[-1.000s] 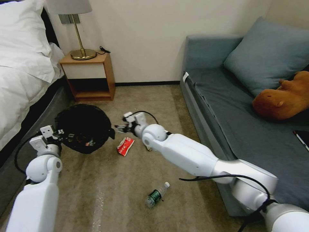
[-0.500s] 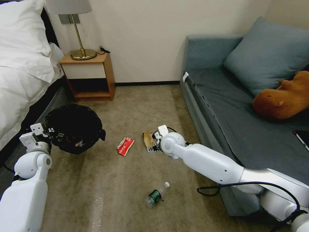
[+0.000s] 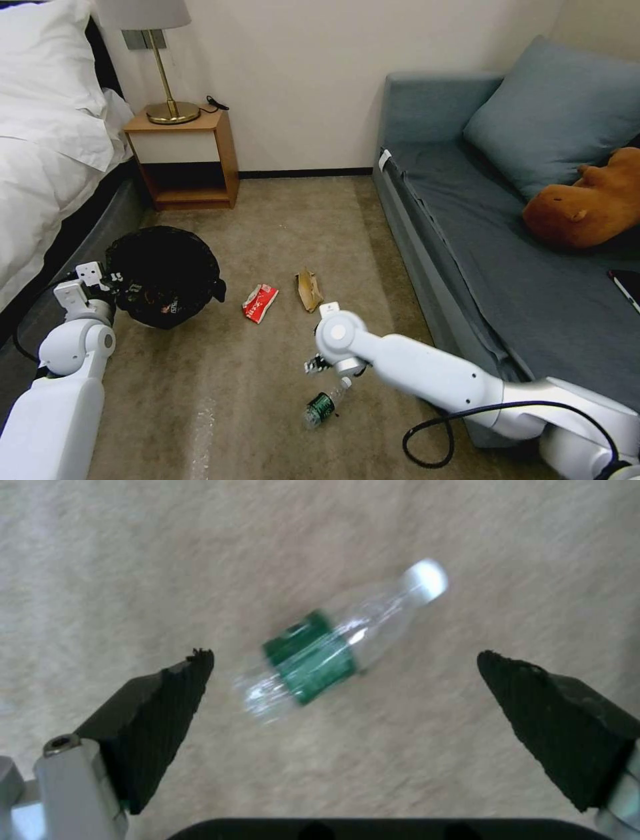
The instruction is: Pick up the trash bin, then pick up the garbage on the floor and place it into the trash bin.
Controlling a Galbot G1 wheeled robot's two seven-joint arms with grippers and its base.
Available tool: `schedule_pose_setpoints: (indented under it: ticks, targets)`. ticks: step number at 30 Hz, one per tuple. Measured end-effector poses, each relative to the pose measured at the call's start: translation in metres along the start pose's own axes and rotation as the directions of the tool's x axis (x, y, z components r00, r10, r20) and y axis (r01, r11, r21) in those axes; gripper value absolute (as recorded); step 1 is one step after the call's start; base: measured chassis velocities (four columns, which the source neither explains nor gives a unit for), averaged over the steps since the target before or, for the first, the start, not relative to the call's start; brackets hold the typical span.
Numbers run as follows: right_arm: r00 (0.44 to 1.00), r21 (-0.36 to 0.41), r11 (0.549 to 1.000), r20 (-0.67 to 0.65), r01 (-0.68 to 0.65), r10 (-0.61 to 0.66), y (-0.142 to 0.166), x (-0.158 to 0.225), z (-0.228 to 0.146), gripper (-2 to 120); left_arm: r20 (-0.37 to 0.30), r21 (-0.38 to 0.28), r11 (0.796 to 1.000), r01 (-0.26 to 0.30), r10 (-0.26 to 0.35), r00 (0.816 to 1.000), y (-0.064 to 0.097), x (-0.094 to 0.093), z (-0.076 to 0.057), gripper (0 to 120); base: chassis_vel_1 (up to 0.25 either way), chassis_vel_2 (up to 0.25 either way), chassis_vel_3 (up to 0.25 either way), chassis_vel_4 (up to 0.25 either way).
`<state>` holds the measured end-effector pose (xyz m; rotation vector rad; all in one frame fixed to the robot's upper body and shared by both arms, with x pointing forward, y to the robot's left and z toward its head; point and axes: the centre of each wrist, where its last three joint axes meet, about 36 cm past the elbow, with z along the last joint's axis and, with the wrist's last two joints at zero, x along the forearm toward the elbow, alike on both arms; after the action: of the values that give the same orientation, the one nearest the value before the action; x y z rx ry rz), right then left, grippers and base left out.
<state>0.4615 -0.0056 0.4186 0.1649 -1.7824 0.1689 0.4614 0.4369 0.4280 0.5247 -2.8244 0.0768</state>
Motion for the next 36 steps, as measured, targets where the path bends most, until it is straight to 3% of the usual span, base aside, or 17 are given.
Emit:
schedule_pose_setpoints:
  ticks: [14,36]
  targets:
    - [0.999,-0.040,0.999,-0.046,-0.020,0.018,0.009,-0.044,0.018,100,-0.005,-0.002,1.000,-0.008,0.008,1.000,-0.005,0.008,0.004,3,0.000,0.000,0.000,0.000]
    - [0.997,-0.023,1.000,-0.077,0.007,-0.009,0.003,-0.101,0.029,100,-0.009,-0.002,1.000,-0.009,0.009,1.000,-0.009,0.010,0.010,3,0.000,0.000,0.000,0.000]
